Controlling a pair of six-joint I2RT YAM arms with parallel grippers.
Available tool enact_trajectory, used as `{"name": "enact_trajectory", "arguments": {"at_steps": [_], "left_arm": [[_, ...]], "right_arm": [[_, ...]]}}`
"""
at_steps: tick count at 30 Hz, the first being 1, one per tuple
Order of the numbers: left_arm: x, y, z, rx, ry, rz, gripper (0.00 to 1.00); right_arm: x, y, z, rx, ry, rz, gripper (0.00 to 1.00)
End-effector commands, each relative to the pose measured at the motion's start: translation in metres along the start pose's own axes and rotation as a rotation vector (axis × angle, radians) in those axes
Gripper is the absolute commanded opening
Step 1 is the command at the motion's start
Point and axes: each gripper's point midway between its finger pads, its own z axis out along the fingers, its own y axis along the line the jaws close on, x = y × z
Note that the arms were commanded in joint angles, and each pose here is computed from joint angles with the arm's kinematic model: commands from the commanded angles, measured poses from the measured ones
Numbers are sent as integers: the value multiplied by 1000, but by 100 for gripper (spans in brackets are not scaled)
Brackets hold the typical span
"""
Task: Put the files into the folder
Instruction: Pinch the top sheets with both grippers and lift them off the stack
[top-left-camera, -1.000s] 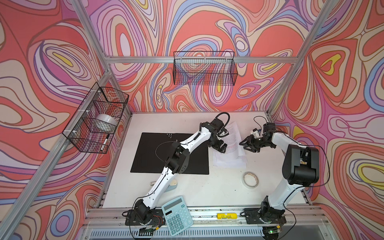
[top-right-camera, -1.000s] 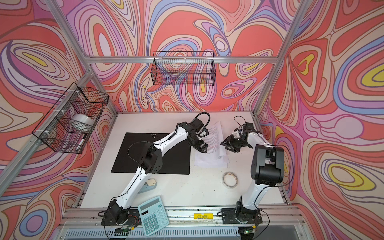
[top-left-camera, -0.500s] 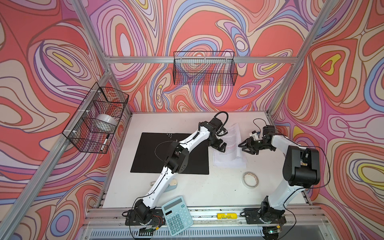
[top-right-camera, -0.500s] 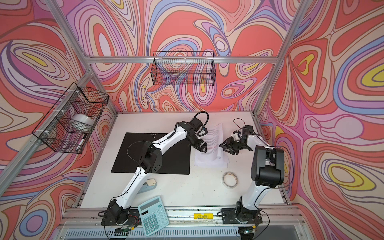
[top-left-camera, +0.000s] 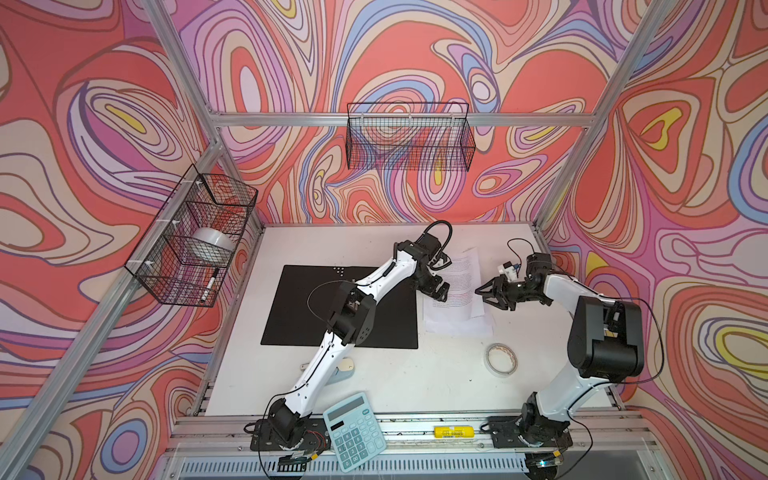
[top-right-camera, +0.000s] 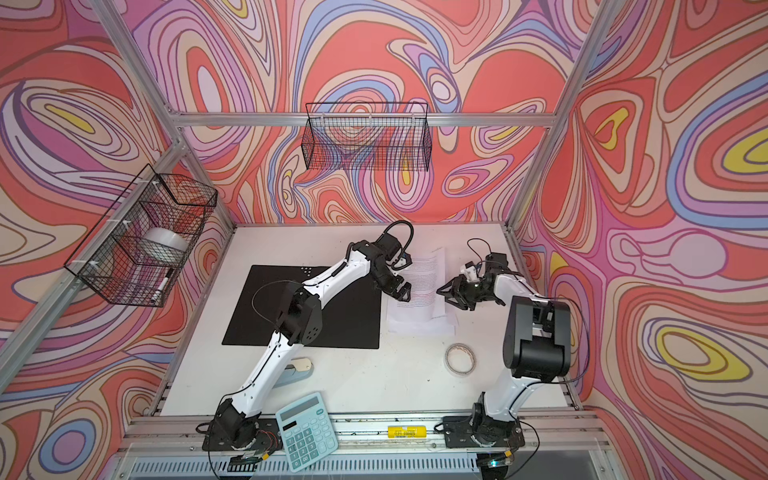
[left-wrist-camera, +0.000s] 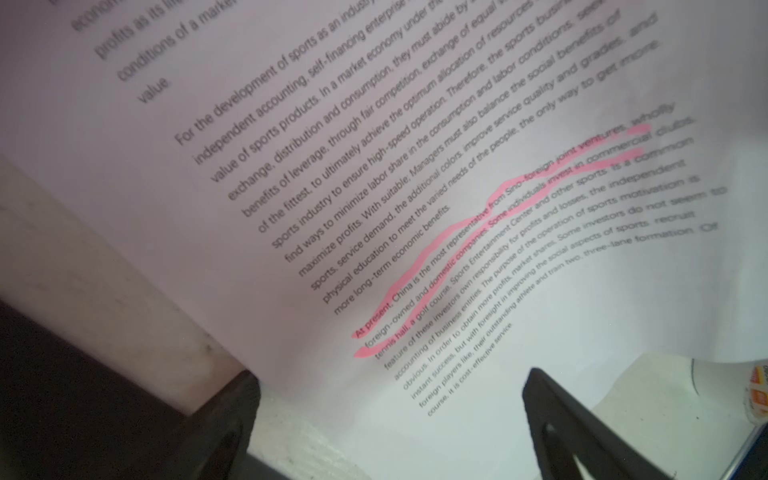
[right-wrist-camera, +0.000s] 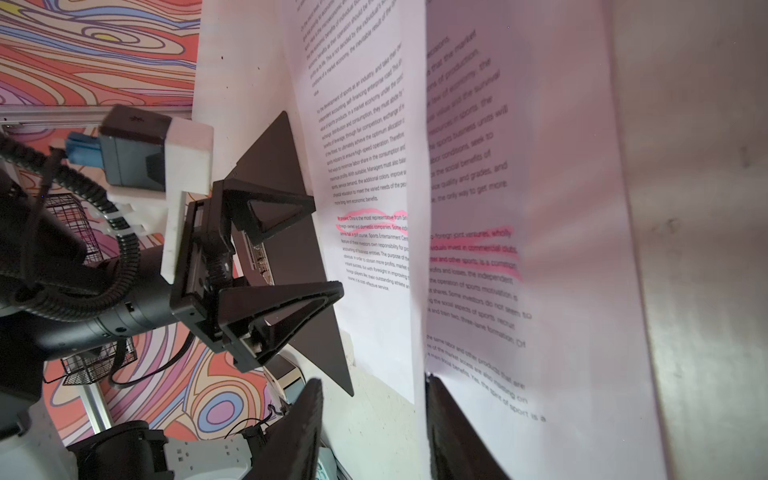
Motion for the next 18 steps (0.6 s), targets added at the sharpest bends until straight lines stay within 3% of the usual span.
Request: {"name": "enact_trajectory", "arguments": {"at_steps": [1, 18], "left_arm": [[23, 10, 7, -23, 82, -35, 100], [18, 0, -5, 15, 66, -12, 100]], "right_arm": [[1, -4, 6, -26, 6, 11, 41], [-8, -19, 21, -29, 3, 40, 21]]}}
